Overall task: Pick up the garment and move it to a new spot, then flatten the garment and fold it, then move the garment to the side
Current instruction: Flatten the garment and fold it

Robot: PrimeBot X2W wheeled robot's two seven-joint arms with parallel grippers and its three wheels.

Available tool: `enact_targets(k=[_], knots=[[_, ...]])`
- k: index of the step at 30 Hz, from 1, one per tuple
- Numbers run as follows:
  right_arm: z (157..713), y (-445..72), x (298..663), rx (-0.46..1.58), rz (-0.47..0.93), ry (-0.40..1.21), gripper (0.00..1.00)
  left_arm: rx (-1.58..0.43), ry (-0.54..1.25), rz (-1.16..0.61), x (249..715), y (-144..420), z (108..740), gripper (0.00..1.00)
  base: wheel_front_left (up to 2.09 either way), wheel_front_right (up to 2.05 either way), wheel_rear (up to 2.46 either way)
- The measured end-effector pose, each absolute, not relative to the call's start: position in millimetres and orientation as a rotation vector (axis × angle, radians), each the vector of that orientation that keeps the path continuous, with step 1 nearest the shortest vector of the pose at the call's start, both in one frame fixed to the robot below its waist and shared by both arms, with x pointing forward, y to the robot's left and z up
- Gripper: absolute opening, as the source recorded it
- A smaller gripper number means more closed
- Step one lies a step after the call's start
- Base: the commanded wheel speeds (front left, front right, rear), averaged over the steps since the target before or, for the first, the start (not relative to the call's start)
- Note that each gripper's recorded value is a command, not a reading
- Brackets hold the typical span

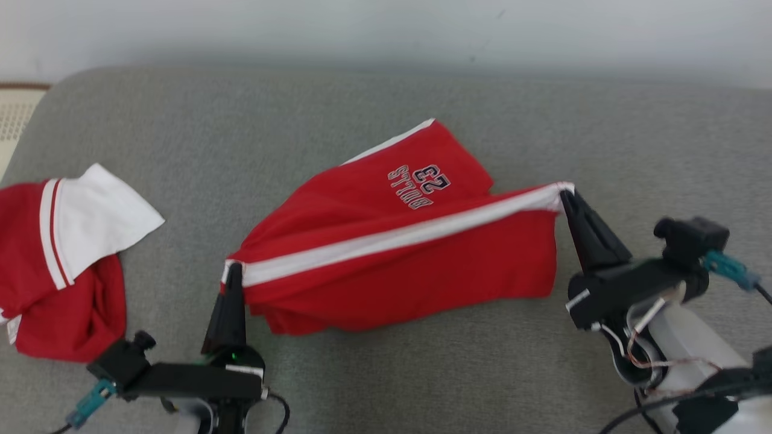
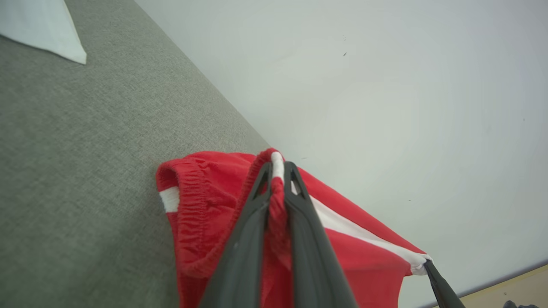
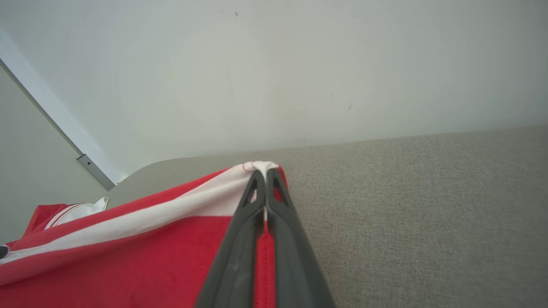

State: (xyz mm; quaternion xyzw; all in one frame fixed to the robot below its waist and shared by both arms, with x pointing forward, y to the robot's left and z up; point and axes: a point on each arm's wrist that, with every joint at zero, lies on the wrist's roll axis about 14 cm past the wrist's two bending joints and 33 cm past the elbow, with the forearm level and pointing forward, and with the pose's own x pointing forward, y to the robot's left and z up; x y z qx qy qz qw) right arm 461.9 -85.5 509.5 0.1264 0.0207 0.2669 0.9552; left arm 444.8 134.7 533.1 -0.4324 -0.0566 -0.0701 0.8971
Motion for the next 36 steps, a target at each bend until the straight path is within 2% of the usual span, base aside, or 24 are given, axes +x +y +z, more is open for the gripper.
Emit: enact_targets(k=[11,18,33,34,35,36], knots=[[489,-49,539,0.167,0.619,0.086,0.00,-0.860,-0.114,-0.073,482,158,519,0.00,0.00,0.00,0.00],[466,-24,579,0.128,0.660,0.132,0.00,-0.913,-0.067,-0.036,498,166,499,0.00,0.00,0.00,0.00],[426,9,626,0.112,0.683,0.194,0.00,-0.871,-0.016,-0.004,533,179,472,0.01,0.00,0.00,0.00],[425,10,627,0.115,0.684,0.196,0.00,-0.867,-0.010,-0.006,534,178,470,0.24,0.00,0.00,0.00],[424,11,626,0.120,0.681,0.201,0.00,-0.864,-0.011,-0.011,536,177,471,0.85,0.00,0.00,0.00],[422,10,626,0.124,0.675,0.209,0.32,-0.861,-0.007,-0.012,537,176,470,1.00,0.00,0.00,0.00]])
